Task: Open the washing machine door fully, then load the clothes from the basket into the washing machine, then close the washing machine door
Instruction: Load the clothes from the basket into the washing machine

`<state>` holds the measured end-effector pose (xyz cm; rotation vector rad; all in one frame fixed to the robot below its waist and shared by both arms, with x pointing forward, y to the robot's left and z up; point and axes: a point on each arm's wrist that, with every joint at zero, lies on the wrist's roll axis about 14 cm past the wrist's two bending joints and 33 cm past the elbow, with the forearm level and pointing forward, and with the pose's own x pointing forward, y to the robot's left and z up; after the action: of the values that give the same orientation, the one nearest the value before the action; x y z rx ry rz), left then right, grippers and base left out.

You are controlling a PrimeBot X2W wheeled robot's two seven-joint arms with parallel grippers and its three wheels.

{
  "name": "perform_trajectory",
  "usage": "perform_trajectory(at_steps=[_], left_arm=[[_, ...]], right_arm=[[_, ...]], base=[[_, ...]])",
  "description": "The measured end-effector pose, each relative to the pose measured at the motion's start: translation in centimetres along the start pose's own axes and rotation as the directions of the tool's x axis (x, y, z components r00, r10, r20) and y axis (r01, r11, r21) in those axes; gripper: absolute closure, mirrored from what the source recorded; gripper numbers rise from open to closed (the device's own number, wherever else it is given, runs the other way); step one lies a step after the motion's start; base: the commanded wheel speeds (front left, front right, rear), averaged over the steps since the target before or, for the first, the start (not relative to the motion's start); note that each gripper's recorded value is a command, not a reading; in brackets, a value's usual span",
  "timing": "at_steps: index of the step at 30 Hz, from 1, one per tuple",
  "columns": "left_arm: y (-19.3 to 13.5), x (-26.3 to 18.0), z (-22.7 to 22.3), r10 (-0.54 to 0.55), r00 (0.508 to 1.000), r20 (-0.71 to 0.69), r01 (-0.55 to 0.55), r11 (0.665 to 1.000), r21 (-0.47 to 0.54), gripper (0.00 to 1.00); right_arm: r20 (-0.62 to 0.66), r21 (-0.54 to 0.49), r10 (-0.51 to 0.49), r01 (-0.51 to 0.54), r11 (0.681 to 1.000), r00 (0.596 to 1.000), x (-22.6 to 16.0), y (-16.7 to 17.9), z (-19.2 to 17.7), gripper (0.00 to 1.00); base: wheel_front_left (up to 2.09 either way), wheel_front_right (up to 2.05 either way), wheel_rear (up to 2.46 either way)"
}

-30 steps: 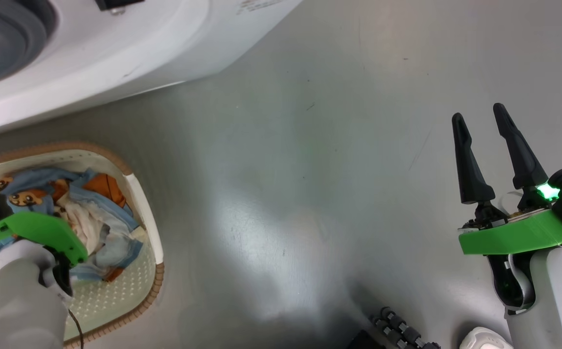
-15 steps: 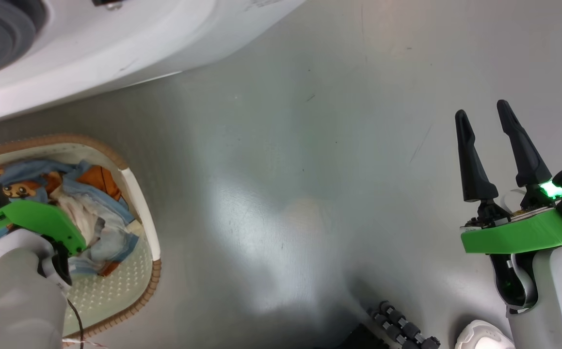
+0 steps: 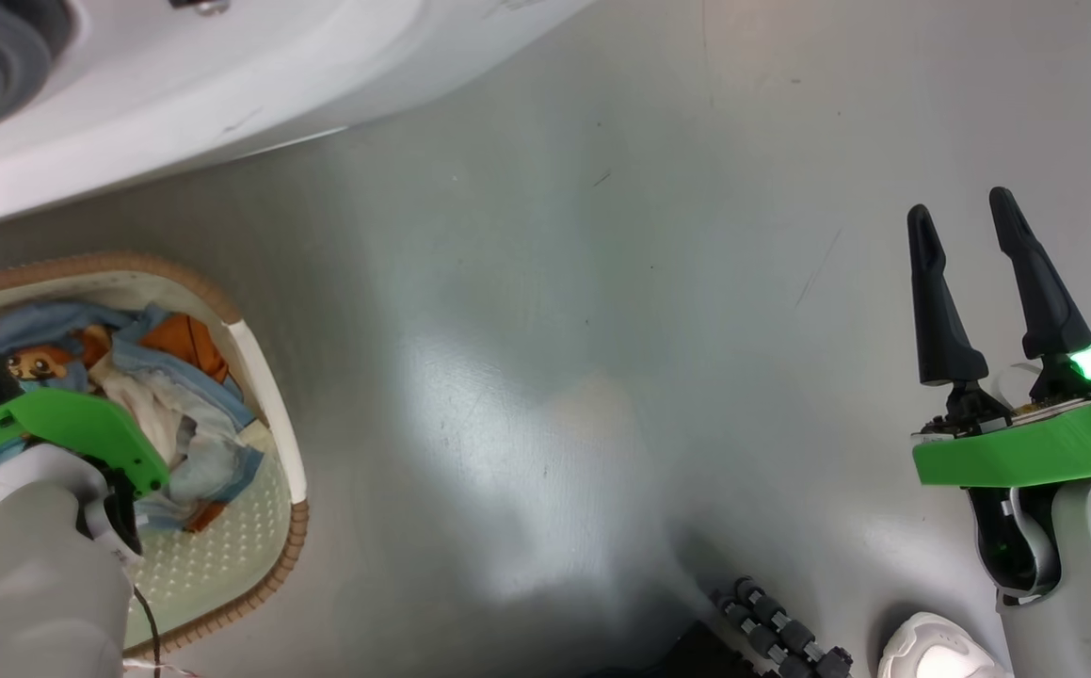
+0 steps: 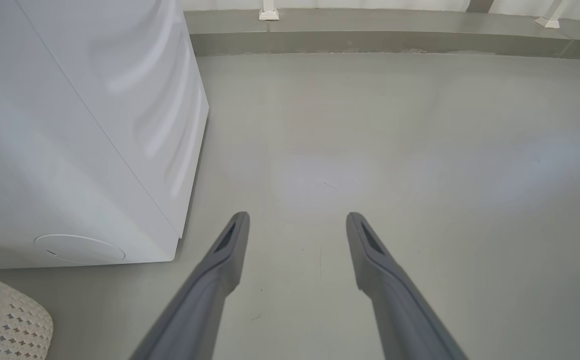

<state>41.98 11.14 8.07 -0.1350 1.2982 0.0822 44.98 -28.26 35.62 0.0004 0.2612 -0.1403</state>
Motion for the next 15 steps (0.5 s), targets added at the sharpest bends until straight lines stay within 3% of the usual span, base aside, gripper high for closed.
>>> perform_trajectory(at_steps=[4, 5, 15], left_arm=[[0.05, -0.07, -0.09, 0.000, 1.000, -0.001, 0.000, 1.000, 0.004, 0.71], [0.03, -0.13, -0.11, -0.001, 1.000, -0.001, 0.001, 1.000, 0.006, 1.00], [-0.07, -0.91, 0.21, -0.005, 1.000, 0.021, 0.005, 1.000, -0.001, 1.00]], right_arm=[[0.001, 0.001, 0.001, -0.001, 1.000, 1.000, 0.08, 0.05, -0.02, 0.00], [0.002, 0.002, 0.002, -0.002, 1.000, 1.000, 0.10, 0.09, 0.01, 0.00], [0.015, 0.011, 0.011, -0.011, 1.000, 1.000, 0.18, 0.43, 0.46, 0.00]], base=[[0.00, 0.00, 0.00], [0.00, 0.00, 0.00], [0.00, 0.00, 0.00]])
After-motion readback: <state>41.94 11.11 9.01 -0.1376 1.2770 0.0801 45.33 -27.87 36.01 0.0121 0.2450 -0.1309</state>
